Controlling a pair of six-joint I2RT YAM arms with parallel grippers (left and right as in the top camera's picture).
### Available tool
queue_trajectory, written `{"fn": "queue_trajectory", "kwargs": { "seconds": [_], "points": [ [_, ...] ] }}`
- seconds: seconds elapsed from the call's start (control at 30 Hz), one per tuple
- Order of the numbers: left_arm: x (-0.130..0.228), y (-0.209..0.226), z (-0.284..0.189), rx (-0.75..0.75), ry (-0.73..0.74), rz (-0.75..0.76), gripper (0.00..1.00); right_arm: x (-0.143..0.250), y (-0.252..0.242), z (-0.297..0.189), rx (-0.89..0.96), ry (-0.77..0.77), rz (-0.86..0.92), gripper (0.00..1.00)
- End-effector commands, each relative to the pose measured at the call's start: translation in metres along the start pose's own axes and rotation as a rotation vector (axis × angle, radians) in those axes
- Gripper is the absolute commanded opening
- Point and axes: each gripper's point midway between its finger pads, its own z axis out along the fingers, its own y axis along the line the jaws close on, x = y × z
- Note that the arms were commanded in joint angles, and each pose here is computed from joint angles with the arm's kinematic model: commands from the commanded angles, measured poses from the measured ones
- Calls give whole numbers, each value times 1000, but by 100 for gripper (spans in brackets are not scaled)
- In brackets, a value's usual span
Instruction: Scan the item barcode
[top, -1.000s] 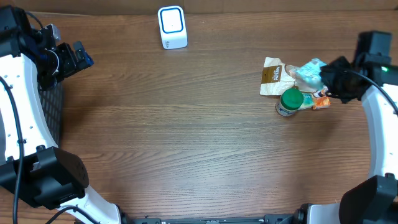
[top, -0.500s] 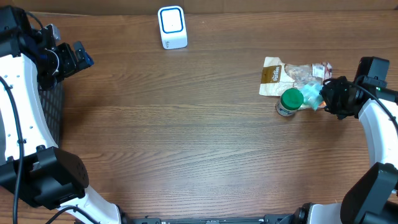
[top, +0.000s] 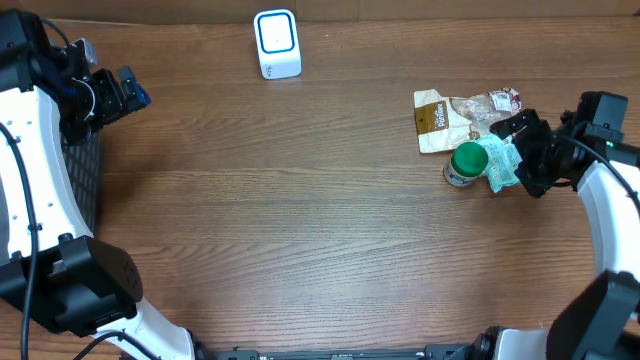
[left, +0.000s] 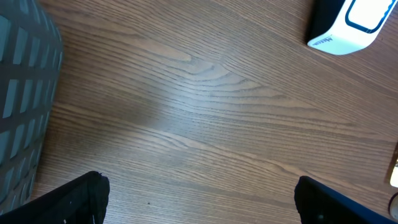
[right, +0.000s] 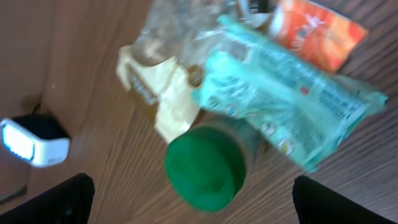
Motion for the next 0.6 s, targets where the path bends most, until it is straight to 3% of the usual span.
{"fn": "queue_trajectory", "kwargs": {
  "seconds": [0.0, 0.3, 0.57],
  "points": [
    [1, 2, 5, -1, 11, 0, 100, 1, 49, -55, -143, -108, -167, 100],
    [1, 2, 5, -1, 11, 0, 99, 75, 107, -177, -366, -335, -615, 100],
    [1, 2, 5, -1, 11, 0, 99, 134, 91, -240, -465, -411, -697, 100]
  ]
}}
